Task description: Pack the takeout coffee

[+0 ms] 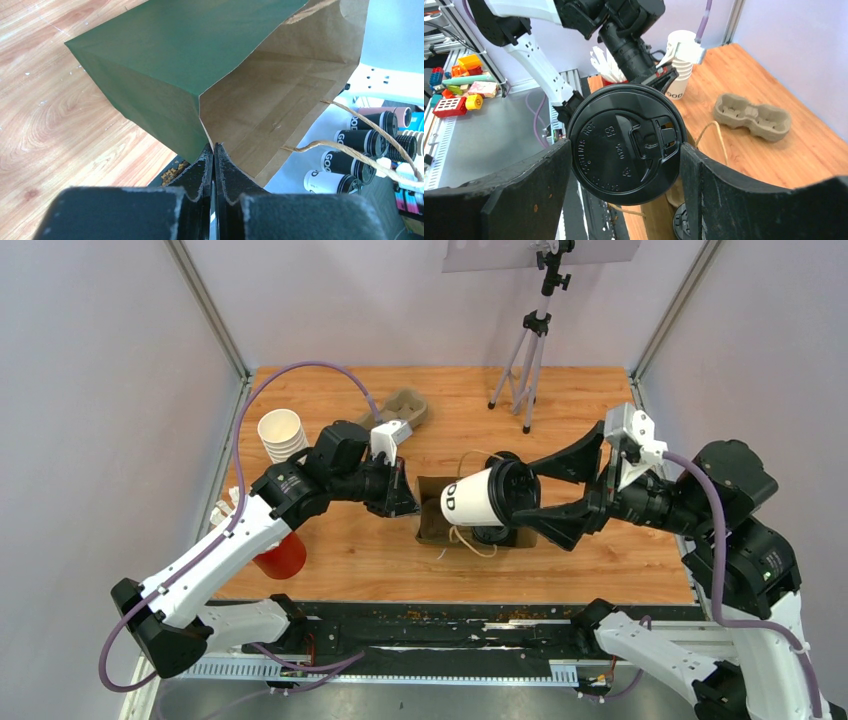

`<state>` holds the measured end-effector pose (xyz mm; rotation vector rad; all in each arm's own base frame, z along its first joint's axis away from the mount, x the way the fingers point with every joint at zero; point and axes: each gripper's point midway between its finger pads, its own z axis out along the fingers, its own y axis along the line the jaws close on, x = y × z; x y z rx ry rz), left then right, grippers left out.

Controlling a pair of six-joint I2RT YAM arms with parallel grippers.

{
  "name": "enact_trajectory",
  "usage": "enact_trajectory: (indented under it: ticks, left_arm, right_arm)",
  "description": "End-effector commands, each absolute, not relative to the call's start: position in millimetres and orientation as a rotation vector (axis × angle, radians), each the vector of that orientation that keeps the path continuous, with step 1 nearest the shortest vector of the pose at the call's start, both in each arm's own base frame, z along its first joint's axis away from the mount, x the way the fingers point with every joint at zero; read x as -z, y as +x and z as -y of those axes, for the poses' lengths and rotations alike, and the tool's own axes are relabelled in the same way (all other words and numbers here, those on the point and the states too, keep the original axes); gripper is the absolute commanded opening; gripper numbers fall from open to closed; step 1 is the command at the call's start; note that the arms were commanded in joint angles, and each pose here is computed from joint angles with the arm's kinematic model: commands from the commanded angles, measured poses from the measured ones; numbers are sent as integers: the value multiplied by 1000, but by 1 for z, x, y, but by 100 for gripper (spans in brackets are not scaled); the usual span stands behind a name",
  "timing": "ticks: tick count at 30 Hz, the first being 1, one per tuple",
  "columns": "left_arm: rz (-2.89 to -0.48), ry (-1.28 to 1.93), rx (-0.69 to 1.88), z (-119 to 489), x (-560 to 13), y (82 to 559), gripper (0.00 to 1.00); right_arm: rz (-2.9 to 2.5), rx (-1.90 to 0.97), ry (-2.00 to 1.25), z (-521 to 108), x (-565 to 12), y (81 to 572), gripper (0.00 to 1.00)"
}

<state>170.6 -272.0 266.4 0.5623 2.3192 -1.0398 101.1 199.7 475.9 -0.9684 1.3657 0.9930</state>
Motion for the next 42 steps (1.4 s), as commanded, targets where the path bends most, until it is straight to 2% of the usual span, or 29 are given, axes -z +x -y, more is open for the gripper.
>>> enact_trajectory:
  ticks: [1, 7, 9, 10, 20, 27, 31, 42]
  left_arm:
    - [-2246, 578, 1069, 272, -281, 170, 7]
    - [-2204, 623, 1135, 280, -280, 165, 8]
    - [-2183, 651, 1140, 281, -278, 165, 8]
    - [-2154, 688, 1127, 281, -276, 166, 8]
    - [-2046, 750, 1052, 283, -278, 183, 9]
    - [-2020, 718, 1012, 274, -283, 195, 11]
    - [-2023, 676, 994, 263, -287, 192, 13]
    - [-2044, 692, 1031, 248, -279, 167, 31]
  right_arm:
    - [-1398, -1012, -974, -203, -461, 102, 73]
    - [-1436, -806, -953, -193, -445, 135, 73]
    - [-1467, -764, -980, -193, -429, 142, 73]
    - [-1501, -708, -1037, -193, -402, 151, 73]
    - [-1485, -572, -1227, -211, -363, 177, 73]
    - [-1437, -430, -1490, -263, -326, 167, 73]
    - [-1407, -410, -1532, -282, -316, 158, 73]
    - [-1395, -269, -1606, -283, -284, 144, 72]
